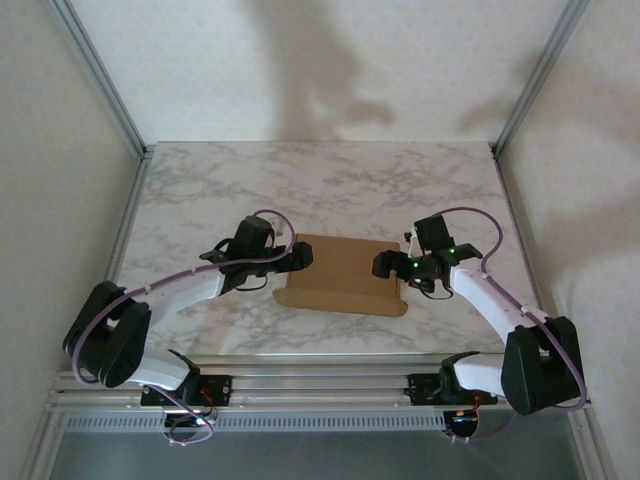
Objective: Fold the paper box
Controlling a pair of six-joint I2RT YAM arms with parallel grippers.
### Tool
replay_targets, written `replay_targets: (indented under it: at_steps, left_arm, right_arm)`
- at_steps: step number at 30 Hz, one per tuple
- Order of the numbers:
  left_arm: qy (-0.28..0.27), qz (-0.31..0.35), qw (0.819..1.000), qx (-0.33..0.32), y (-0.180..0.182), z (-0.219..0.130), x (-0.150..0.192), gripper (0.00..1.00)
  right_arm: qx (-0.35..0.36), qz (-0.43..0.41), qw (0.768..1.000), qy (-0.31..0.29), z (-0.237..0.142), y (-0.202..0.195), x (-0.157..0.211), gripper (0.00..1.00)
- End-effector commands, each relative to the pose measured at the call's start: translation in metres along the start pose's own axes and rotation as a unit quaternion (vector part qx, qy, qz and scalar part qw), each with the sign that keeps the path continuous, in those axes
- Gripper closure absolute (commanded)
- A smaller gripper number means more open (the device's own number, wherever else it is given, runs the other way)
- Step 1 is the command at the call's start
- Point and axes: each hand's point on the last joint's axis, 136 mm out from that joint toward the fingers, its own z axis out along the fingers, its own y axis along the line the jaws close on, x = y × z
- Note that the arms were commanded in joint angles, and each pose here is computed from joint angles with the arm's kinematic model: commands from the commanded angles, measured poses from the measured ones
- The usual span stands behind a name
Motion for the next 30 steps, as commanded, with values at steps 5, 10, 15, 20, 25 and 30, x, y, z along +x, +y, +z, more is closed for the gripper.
replay_targets:
  at_steps: [5,10,15,20,25,30]
  left_arm:
    - [0.009,0.011,0.999,0.037,-0.017,0.011,-0.009,0.01]
    - [0.021,-0.003,0.996,0.081,-0.033,0.017,-0.004,0.01]
    - [0.029,-0.001,0.996,0.083,-0.040,0.023,0.002,0.01]
    - [0.019,0.002,0.999,0.036,-0.021,0.019,0.002,0.01]
    - [0.001,0.008,1.000,-0.003,-0.005,0.006,-0.005,0.01]
    - [-0.020,0.025,0.999,0.037,-0.026,-0.011,-0.018,0.01]
  right_arm:
    - [-0.058,-0.022,0.998,0.007,0.007,0.023,-0.013,0.01]
    - [-0.081,-0.022,0.996,0.011,0.010,0.031,-0.012,0.01]
    - [-0.085,-0.024,0.996,0.014,0.012,0.035,-0.011,0.01]
    - [-0.009,-0.008,1.000,-0.003,0.010,0.009,-0.014,0.01]
    - [0.035,0.000,0.999,-0.035,-0.006,-0.006,-0.018,0.01]
    - [-0.013,-0.021,0.998,-0.055,-0.022,0.014,-0.021,0.01]
